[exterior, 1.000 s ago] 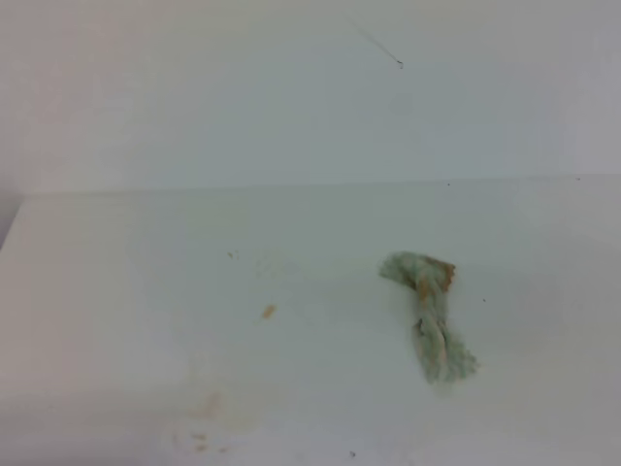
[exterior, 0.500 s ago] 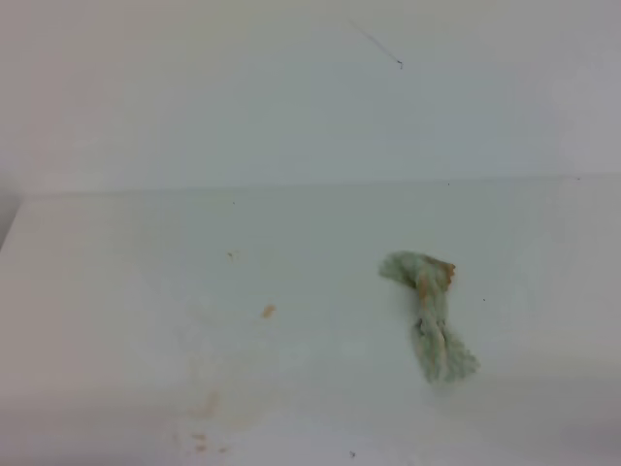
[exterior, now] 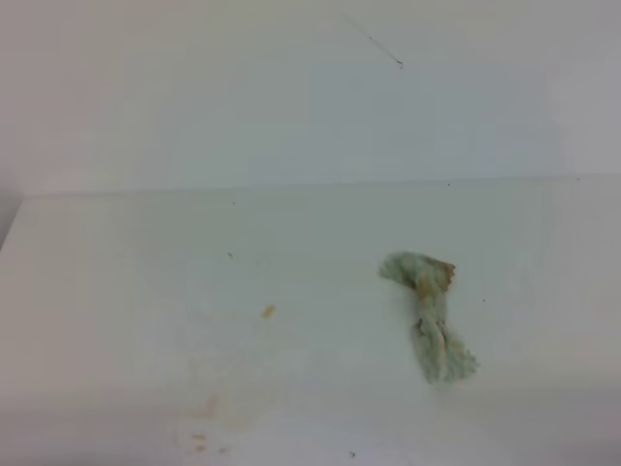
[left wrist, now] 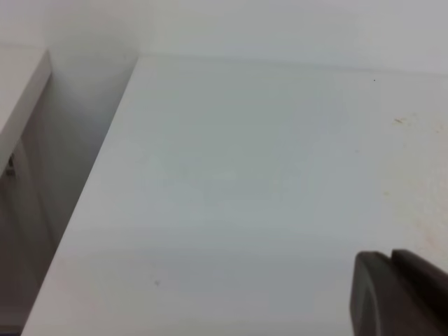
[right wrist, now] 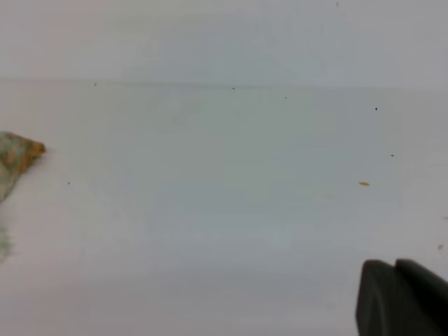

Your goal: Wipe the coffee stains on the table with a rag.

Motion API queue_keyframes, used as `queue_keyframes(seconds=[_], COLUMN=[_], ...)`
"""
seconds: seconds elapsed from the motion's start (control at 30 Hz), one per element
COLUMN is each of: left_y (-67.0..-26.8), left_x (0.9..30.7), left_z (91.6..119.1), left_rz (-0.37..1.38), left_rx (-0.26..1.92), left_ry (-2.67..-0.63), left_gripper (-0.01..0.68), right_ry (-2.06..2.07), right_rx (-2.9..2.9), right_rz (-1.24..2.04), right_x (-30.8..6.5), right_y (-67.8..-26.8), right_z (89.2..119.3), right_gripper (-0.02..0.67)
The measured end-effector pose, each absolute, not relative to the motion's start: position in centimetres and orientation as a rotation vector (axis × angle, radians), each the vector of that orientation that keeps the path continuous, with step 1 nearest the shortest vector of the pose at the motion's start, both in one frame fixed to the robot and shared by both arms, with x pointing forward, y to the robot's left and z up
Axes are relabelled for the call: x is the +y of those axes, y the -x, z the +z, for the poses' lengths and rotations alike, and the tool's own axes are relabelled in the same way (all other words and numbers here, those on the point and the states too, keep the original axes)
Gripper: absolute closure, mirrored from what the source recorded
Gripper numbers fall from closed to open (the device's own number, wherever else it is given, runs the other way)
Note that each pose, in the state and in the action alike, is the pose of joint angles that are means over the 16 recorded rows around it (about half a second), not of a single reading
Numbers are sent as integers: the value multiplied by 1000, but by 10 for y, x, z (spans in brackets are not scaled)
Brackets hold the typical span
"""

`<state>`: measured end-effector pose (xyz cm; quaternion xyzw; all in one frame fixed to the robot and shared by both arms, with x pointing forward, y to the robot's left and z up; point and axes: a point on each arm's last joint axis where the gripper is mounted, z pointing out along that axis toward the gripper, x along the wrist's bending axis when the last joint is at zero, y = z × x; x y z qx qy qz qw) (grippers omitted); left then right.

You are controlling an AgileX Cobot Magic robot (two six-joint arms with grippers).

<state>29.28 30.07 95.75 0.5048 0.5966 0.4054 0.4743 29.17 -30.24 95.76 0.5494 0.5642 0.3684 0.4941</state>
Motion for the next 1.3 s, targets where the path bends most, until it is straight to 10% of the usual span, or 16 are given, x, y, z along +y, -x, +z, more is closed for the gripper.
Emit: queue_keyframes(seconds=[1.3], left_y=[-293], left_x=[301], left_z=[954], left_rz=[993], left_rx=[1457], left_ry=[-1234], left_gripper=[673], right_ry=[-1343], right_rx=[1357], right_rz=[1052], right_x=[-302], right_y=[-292], right_z=[960], right_gripper=[649])
